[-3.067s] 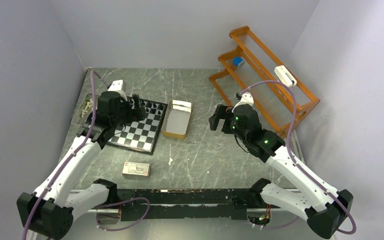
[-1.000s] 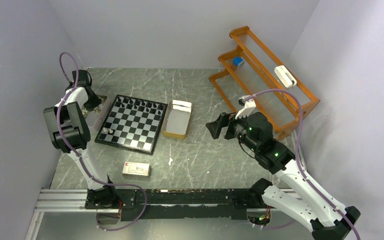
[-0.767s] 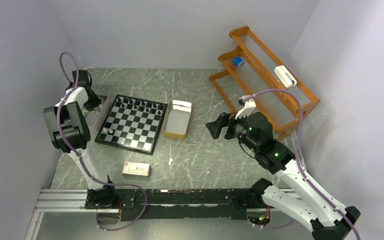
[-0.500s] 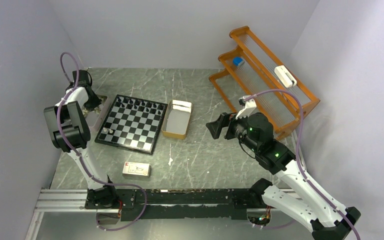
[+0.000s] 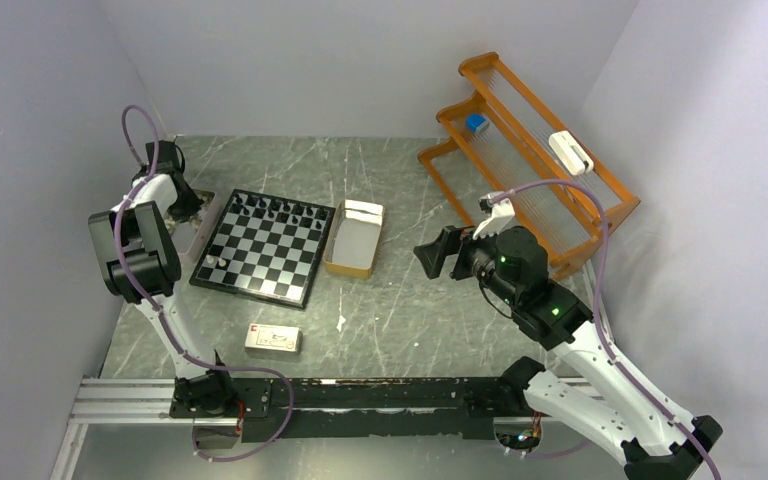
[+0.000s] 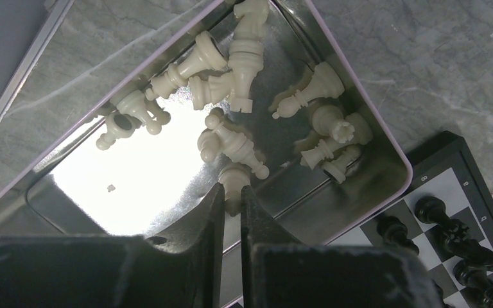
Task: Set up the chess pieces on the board
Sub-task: Pick up the chess piece from the storage box, then place the chess piece on the chessboard.
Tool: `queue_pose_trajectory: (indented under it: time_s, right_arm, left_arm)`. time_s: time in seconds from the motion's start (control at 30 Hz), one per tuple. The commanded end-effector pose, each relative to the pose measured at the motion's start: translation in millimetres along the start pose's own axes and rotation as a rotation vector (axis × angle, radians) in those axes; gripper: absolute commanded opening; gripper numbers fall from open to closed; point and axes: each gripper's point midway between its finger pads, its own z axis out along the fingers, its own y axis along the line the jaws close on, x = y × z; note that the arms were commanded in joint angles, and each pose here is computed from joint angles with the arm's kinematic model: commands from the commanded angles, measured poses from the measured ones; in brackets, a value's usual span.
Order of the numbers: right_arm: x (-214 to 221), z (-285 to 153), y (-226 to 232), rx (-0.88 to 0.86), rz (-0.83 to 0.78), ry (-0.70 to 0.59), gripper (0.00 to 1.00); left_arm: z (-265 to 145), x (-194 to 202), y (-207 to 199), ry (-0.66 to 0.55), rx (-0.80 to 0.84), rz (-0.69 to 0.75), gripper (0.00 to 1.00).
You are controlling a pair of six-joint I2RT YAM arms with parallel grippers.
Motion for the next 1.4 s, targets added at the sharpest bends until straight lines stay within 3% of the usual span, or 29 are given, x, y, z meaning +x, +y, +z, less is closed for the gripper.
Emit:
queue_pose_trajectory:
  time_s: [0.0, 0.53, 1.37]
  right_arm:
    - [-4.4, -3.9, -0.7, 0.013, 0.0, -0.013, 0.97]
    - [-5.9, -5.8, 0.3, 0.009, 0.003, -0.013, 0.96]
    - [4.9, -12.4, 4.6, -0.024, 0.027, 0.019, 0.95]
  left_arm:
    - [-10.8, -20.4, -0.3, -0.045, 0.006, -0.011, 0.13]
    - [-85.7, -34.5, -5.8, -0.115, 0.101, -0.084, 0.1]
    - [-167.3, 68.3, 4.7, 0.019, 0.188, 0.052, 0.11]
